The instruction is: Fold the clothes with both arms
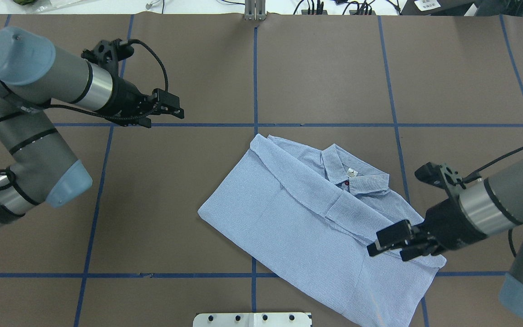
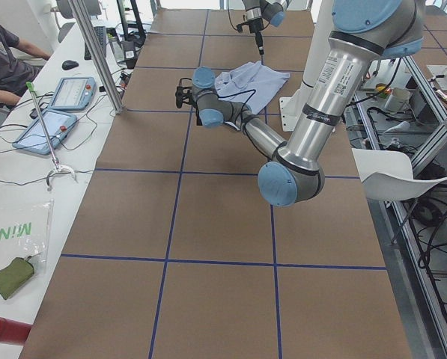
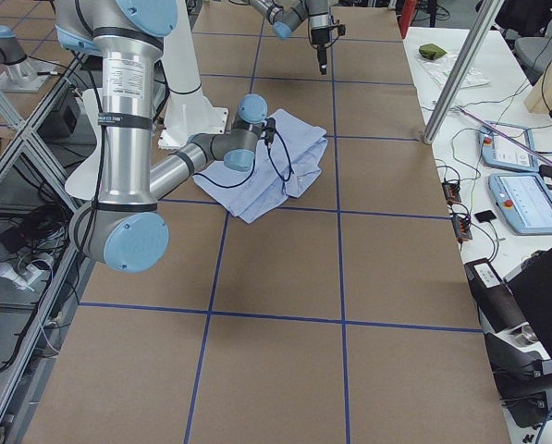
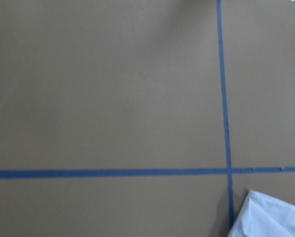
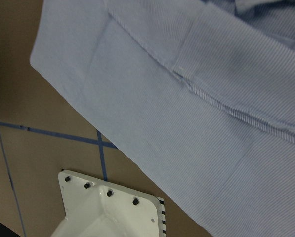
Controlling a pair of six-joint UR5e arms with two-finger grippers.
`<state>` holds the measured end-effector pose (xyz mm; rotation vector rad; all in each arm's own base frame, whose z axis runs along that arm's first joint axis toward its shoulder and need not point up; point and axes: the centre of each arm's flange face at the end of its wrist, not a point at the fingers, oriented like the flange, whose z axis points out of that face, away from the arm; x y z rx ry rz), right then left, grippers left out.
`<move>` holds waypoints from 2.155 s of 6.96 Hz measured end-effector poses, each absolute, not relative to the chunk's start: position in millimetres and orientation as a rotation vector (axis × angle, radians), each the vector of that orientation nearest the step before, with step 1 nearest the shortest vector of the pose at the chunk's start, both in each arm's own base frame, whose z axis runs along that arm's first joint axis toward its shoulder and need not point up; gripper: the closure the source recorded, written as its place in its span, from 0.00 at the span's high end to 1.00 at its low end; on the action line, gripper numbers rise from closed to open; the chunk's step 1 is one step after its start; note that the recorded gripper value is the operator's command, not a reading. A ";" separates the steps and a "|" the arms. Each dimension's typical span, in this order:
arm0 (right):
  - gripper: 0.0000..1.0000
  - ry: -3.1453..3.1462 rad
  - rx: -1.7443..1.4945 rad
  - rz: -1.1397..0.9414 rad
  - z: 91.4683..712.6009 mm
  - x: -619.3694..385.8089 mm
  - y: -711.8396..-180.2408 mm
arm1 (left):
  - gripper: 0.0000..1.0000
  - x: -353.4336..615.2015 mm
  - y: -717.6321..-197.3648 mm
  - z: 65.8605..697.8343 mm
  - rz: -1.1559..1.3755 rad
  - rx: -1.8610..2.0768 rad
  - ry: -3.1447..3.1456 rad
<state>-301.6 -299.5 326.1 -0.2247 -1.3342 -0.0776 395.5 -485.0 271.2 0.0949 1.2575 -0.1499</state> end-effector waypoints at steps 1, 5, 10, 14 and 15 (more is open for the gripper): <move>1.00 -1.355 -0.167 -0.025 318.7 -279.3 -322.8 | 0.99 427.7 -446.2 265.3 -0.201 0.005 1.271; 1.00 -1.390 -0.065 0.050 301.1 -245.1 -359.0 | 0.94 534.2 -339.0 275.2 -0.343 -0.144 1.200; 1.00 -1.387 -0.063 0.059 302.0 -243.6 -362.8 | 0.59 550.4 -339.2 294.9 -0.376 -0.128 1.145; 1.00 -1.381 -0.067 0.066 304.0 -242.5 -364.4 | 0.00 550.5 -343.9 297.2 -0.391 -0.117 1.131; 1.00 -1.380 -0.067 0.068 304.5 -241.7 -365.0 | 0.00 550.8 -344.3 296.0 -0.393 -0.117 1.132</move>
